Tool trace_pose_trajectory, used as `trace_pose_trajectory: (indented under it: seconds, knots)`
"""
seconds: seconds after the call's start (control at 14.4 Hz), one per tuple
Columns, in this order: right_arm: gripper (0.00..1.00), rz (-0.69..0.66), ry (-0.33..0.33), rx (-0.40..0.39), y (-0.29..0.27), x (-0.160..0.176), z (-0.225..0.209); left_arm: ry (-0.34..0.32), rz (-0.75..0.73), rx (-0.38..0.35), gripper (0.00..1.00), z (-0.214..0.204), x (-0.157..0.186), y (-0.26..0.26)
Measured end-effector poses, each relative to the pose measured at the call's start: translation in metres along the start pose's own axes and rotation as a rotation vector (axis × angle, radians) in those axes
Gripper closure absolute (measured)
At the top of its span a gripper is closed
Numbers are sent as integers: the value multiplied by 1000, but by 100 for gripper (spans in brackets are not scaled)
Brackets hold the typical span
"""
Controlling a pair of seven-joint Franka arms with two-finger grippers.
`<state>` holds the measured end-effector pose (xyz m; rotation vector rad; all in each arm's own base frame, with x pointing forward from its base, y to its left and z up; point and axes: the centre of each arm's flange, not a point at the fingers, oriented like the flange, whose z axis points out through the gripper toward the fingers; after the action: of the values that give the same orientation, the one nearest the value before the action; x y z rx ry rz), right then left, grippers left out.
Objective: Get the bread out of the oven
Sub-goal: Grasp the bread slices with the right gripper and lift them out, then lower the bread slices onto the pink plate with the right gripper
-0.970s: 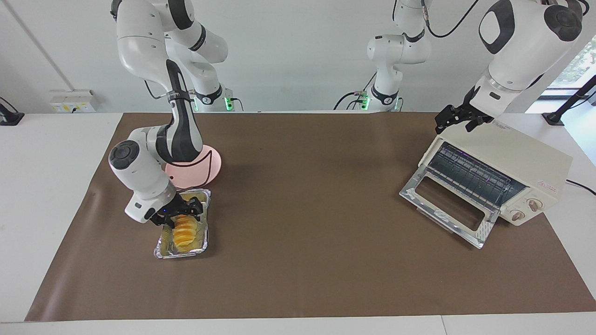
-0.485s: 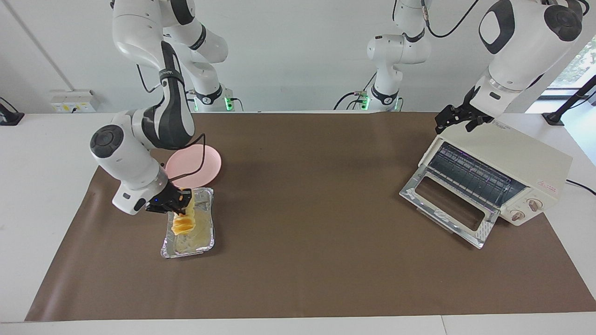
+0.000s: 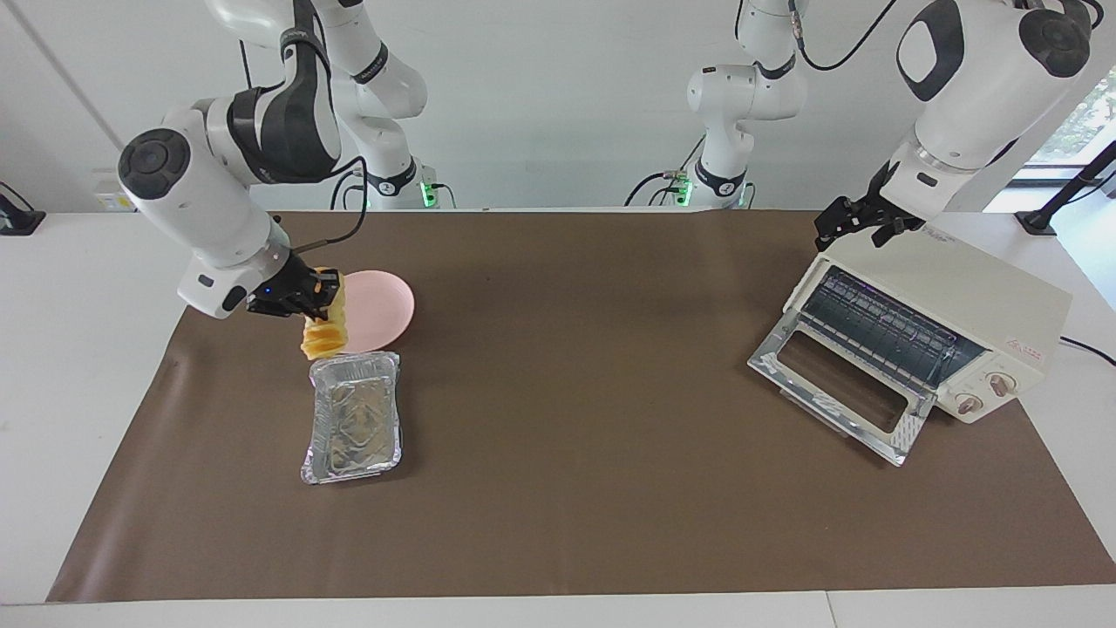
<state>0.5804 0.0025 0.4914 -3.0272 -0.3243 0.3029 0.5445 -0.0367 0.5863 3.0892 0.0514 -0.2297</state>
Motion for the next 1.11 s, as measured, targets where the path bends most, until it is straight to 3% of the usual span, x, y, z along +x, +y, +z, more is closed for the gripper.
trace_pose_trajectory:
  seconds: [0.28, 0.55, 1.11]
  knots:
    - [93, 40, -50, 9, 2, -41, 55, 0, 0, 0, 0, 0, 0, 0]
    - [93, 50, -11, -11, 0, -60, 106, 0, 0, 0, 0, 0, 0, 0]
    - [93, 45, 58, -31, -2, -61, 134, 0, 0, 0, 0, 0, 0, 0]
